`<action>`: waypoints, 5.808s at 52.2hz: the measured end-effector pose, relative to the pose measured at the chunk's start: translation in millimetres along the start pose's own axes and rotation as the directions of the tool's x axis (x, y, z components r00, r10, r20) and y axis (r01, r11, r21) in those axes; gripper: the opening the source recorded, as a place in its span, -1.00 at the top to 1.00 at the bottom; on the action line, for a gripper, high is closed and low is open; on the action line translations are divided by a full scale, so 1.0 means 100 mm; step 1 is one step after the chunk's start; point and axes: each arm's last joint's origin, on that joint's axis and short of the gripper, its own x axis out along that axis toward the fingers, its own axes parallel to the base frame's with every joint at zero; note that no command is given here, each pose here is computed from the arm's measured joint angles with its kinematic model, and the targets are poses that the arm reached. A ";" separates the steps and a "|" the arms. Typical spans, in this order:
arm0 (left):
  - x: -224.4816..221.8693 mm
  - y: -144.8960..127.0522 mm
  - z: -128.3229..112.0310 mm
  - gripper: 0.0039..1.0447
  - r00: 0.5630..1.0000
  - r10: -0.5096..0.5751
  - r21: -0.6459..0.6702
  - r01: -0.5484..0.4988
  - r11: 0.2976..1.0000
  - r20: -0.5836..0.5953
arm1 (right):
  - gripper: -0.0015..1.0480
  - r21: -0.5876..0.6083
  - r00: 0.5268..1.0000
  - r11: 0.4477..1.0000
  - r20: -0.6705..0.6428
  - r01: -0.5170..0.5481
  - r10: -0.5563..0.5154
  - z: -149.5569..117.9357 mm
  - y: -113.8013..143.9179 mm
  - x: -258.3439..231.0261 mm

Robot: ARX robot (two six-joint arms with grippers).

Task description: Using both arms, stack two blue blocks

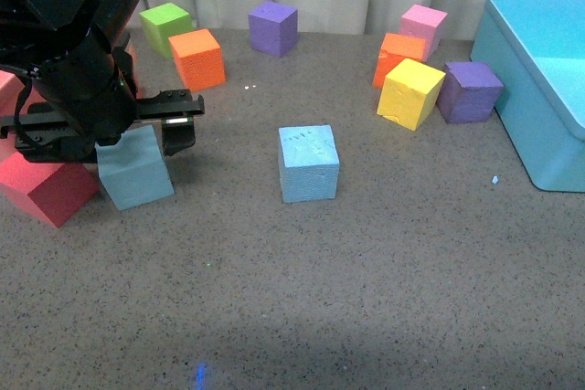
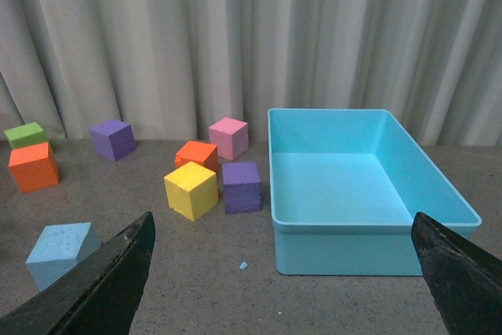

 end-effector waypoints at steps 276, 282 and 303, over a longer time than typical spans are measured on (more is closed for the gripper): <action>-1.99 1.39 -2.01 0.93 0.415 -0.212 0.168 0.140 0.976 0.885 | -0.82 0.000 1.000 1.000 0.000 0.000 0.000 0.00 0.00 0.00; -2.00 1.39 -2.03 0.93 0.415 -0.212 0.168 0.140 0.976 0.885 | -0.82 0.000 1.000 1.000 0.000 0.000 0.000 0.00 0.00 0.00; -2.02 1.42 -2.14 0.93 0.421 -0.214 0.170 0.141 0.975 0.881 | -0.82 0.000 1.000 1.000 0.000 0.000 0.000 0.00 0.00 0.00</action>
